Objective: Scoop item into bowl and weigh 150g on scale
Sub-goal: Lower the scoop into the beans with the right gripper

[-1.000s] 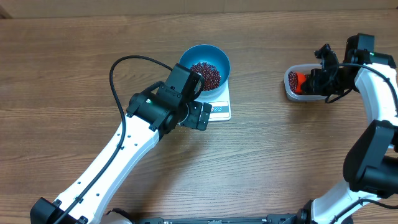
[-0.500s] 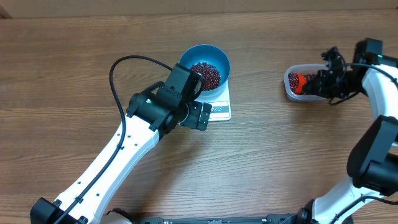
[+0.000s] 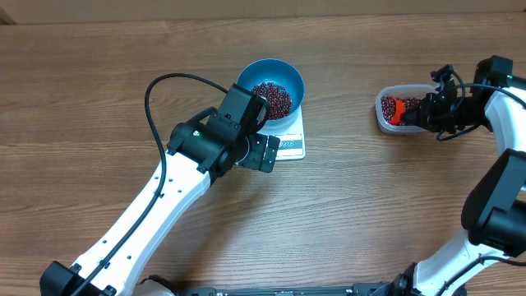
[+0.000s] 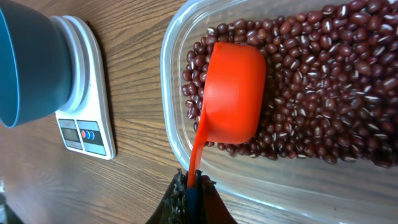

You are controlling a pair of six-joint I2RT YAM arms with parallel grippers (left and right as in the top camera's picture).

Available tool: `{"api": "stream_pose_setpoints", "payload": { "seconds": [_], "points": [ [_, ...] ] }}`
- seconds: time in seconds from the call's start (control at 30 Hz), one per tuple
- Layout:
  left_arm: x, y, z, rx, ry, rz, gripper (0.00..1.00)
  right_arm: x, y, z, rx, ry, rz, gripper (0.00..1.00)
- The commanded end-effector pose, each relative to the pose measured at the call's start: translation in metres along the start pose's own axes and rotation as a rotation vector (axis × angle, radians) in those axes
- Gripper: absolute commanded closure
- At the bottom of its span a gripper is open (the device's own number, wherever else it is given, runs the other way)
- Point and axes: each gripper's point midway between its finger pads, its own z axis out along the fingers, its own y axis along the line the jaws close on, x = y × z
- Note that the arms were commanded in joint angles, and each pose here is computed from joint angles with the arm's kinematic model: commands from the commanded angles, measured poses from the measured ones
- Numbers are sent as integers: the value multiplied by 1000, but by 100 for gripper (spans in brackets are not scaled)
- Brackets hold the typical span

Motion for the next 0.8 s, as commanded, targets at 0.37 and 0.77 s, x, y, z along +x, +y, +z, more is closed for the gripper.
{"api": "stream_pose_setpoints", "payload": {
  "seconds": [0.37,0.77],
  "points": [
    [0,2,-1,-9,-7,14,0,-6,-5,-18,-147,-79,75,96],
    [0,2,-1,-9,-6,14,1,-4,-17,-40,-223,-139,122,96]
  ]
}}
